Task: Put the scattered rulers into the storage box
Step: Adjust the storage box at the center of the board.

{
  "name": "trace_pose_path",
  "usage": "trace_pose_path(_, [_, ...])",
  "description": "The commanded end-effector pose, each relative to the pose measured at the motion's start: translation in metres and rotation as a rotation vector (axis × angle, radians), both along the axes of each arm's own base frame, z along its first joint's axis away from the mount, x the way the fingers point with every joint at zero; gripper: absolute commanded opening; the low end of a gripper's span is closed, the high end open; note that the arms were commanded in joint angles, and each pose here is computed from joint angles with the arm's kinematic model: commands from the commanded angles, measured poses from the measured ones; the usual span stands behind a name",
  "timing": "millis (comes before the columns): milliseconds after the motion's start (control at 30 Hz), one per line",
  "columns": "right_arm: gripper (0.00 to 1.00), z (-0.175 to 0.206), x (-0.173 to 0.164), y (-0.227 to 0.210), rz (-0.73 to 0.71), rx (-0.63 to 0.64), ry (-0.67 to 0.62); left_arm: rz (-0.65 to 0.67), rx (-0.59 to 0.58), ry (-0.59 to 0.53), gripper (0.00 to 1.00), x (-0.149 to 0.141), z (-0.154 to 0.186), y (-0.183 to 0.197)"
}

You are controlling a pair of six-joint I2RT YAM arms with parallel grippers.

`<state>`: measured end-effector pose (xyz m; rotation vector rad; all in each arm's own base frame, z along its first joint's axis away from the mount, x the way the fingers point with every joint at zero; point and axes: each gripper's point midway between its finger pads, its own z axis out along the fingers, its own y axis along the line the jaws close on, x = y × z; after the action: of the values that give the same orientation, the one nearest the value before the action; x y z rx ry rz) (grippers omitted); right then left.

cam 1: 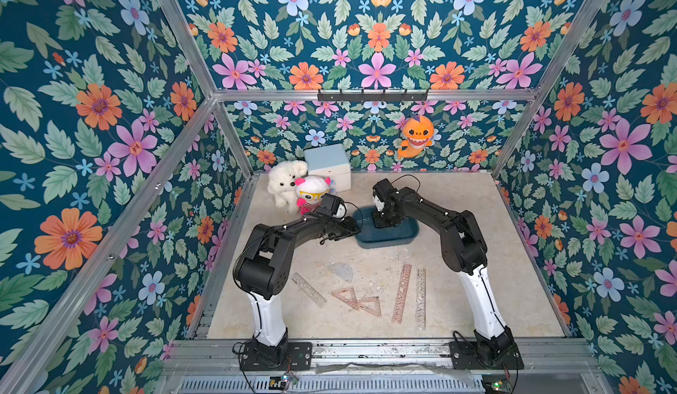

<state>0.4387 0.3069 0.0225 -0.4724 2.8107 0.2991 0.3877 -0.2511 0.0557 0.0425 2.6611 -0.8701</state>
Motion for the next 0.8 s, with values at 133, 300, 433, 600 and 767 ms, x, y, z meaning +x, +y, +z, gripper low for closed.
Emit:
trace_pose_path(133, [0.27, -0.016, -0.006, -0.019, 0.007, -0.100, 0.026, -0.004, -0.016, -0.007, 0.55, 0.001, 0.003, -0.002])
trace_pose_path(300, [0.28, -0.013, -0.009, -0.016, 0.034, -0.084, 0.035, -0.002, -0.014, -0.009, 0.55, 0.002, 0.003, -0.002])
trace_pose_path(433, [0.28, -0.008, -0.017, -0.009, 0.073, -0.046, 0.052, 0.000, -0.016, -0.014, 0.55, 0.003, 0.004, -0.002])
trace_pose_path(600, [0.28, 0.000, -0.028, -0.017, 0.082, -0.060, 0.078, 0.002, -0.014, -0.014, 0.55, 0.004, 0.004, -0.002])
trace_pose_path(767, [0.28, -0.001, -0.032, -0.038, 0.049, -0.098, 0.089, 0.000, -0.016, -0.012, 0.56, 0.003, 0.004, -0.003])
